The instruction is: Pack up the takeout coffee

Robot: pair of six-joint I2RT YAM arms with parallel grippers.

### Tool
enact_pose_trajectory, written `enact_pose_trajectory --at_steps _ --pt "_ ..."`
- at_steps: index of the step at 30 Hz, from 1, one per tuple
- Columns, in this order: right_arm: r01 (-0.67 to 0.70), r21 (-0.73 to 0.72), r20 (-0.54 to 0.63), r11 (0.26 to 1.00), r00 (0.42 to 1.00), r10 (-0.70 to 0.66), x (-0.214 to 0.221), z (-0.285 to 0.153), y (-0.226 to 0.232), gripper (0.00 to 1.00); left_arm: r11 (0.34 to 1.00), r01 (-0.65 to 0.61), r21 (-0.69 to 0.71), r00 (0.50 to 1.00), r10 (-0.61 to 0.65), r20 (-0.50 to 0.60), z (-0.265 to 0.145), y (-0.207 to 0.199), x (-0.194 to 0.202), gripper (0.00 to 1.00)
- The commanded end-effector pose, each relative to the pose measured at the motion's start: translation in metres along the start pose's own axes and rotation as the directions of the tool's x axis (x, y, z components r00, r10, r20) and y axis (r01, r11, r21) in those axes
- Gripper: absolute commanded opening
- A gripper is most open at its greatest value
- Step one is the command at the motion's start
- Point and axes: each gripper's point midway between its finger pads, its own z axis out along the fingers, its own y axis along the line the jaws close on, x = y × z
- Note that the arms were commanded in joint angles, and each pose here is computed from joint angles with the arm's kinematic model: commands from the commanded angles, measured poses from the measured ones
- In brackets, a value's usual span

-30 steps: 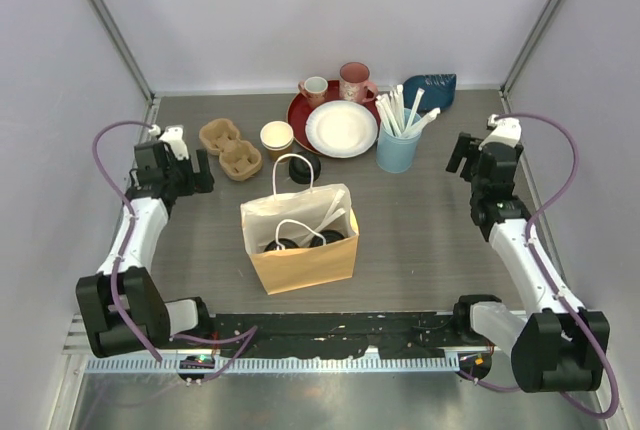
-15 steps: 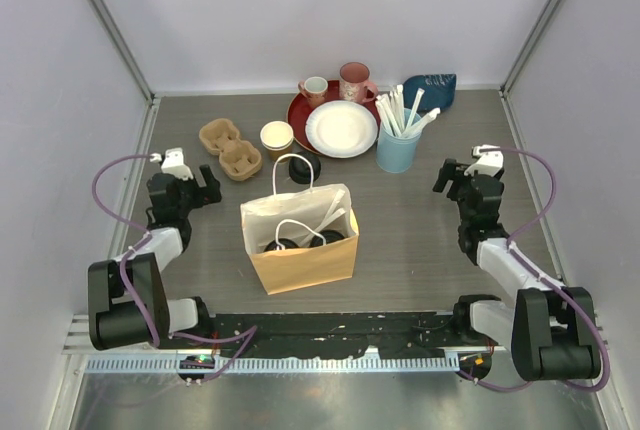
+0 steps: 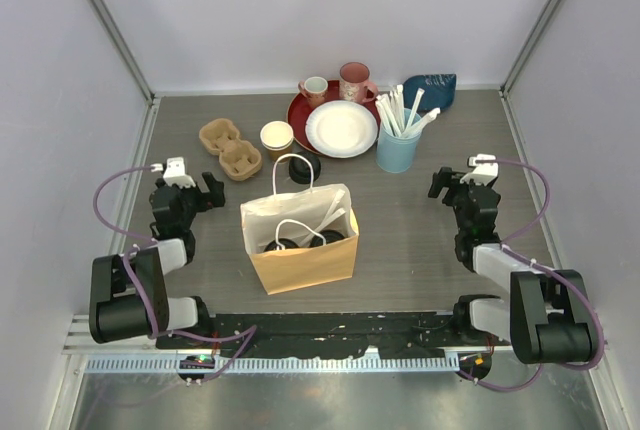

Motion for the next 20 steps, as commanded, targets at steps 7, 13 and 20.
enact_pose_trajectory --at_steps 7,13,20 --pt "-0.012 -0.024 0.115 1.000 0.993 0.014 -0.023 0.001 0.004 0.87 1.000 -0.002 -0.029 0.992 0.006 0.126 -0.004 0.004 -0.030 1.00" --pt "-0.010 -0.028 0.122 1.000 0.992 0.013 -0.023 0.000 0.005 0.87 0.998 0.017 -0.066 0.993 -0.009 0.119 -0.001 0.010 -0.030 1.00" --pt "-0.007 -0.028 0.127 1.000 0.992 0.011 -0.025 0.000 0.005 0.87 0.996 0.027 -0.088 0.992 -0.015 0.126 0.000 0.014 -0.032 1.00"
